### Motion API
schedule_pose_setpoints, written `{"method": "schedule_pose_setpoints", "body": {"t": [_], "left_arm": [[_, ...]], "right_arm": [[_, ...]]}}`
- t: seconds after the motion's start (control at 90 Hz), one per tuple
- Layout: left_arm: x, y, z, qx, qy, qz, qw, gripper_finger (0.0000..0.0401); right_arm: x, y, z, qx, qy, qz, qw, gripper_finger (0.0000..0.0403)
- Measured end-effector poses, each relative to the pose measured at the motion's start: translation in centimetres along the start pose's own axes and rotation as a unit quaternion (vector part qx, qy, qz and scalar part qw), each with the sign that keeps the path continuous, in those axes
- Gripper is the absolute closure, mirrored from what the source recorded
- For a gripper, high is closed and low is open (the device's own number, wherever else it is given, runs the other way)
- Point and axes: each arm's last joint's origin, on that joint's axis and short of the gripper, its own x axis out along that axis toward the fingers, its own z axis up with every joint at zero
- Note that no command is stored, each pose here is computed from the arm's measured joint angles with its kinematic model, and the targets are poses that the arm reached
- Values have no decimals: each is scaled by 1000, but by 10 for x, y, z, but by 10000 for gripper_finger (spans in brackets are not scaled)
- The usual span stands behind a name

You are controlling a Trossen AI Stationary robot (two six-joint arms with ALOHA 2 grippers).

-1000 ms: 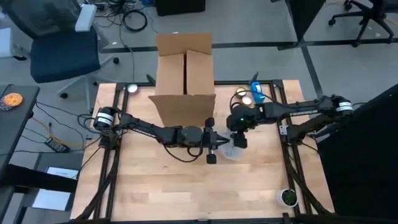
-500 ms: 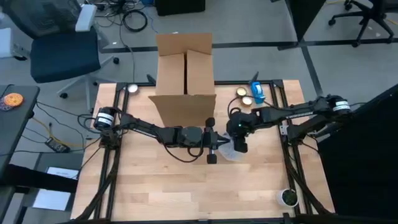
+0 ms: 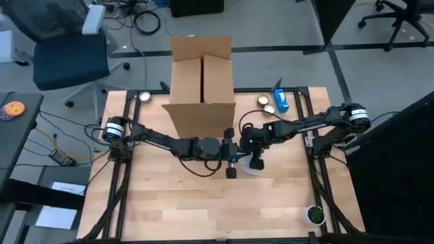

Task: Wrap mug
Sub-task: Wrap the blue mug with bubble wrap

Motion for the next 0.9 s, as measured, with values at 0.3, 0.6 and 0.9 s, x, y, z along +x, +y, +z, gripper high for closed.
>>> {"method": "schedule_pose_setpoints", "body": {"t": [0.3,0.6,0.9], "left_arm": [[0,0,0,0,0,-1,1000,401],[0,0,0,0,0,-1,1000,401],[0,0,0,0,2,-1,1000,401]], "right_arm": [[-52,4,-6,11,-39,0,999,357],[-90,7,-17,30,-84,3,996,357],[-93,5,-16,36,-100,-27,994,363]]}}
